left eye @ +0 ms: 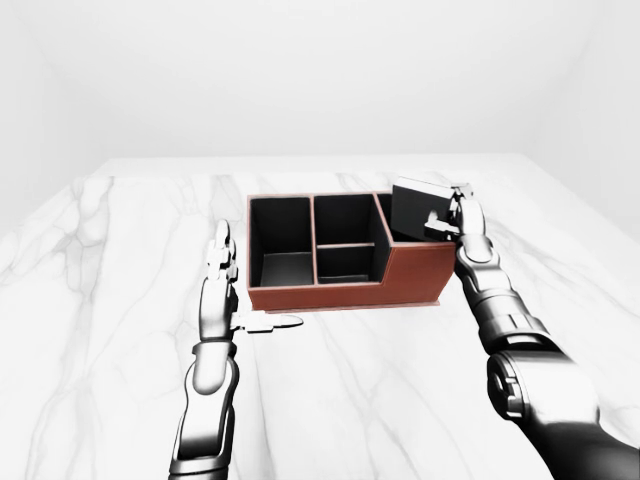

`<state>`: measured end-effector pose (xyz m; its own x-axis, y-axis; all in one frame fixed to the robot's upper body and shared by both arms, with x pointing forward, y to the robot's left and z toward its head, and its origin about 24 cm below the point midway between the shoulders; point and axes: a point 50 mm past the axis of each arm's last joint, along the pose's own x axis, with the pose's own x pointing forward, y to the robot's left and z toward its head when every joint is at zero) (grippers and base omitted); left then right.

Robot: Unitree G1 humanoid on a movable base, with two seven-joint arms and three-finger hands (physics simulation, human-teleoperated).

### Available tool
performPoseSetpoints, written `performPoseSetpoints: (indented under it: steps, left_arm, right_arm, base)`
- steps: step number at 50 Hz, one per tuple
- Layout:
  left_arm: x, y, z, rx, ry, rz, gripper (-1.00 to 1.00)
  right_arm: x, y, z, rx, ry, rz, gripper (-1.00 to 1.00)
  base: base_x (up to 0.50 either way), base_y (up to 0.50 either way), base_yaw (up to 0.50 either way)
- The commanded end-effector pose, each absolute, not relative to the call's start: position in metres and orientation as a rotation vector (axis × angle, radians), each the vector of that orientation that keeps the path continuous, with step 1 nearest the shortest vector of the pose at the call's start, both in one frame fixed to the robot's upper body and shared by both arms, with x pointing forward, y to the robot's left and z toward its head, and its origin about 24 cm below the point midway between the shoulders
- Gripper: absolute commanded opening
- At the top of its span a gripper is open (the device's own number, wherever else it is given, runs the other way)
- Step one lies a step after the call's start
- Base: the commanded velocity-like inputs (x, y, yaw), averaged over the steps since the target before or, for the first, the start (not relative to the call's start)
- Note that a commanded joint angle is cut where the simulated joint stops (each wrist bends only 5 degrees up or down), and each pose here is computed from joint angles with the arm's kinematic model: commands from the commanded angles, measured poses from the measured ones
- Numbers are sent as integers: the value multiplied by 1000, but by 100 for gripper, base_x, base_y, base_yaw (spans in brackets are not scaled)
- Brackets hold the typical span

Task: Pick up the book and place it in the right compartment of the caddy.

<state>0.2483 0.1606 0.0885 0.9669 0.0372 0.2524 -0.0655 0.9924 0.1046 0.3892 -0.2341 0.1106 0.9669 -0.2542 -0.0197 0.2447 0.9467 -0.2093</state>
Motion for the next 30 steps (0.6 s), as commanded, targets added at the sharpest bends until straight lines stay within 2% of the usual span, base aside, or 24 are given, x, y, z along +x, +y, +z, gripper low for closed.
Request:
performPoseSetpoints:
  steps: [1,2,4,5,9,24,26,30]
  left_arm:
    - [248,161,89,111,-253,49,100]
    - [248,161,89,111,-253,49,100]
    - [248,161,88,111,-252,49,100]
    - [248,161,88,111,-251,49,100]
    - [248,161,88,111,-250,48,100]
    - [249,161,87,110,-246,48,100]
    - [248,161,88,111,-249,48,100]
    - [248,161,89,111,-255,47,100]
  right_arm:
    - [389,-235,109,-189,50,-267,22]
    - [390,-235,114,-187,34,-263,100]
    - [391,-234,117,-185,22,-259,100]
    - [388,-235,105,-185,67,-263,100]
    - [392,-234,123,-186,5,-259,100]
    - [392,-235,125,-191,-6,-263,100]
    - [390,-235,133,-204,-53,-269,100]
    - [381,-232,198,-200,-338,-259,100]
  base:
    - [0,0,0]
    - [0,0,0]
    - [0,0,0]
    - [0,0,0]
    - [0,0,0]
    - [0,0,0]
    - [0,0,0]
    - [0,0,0]
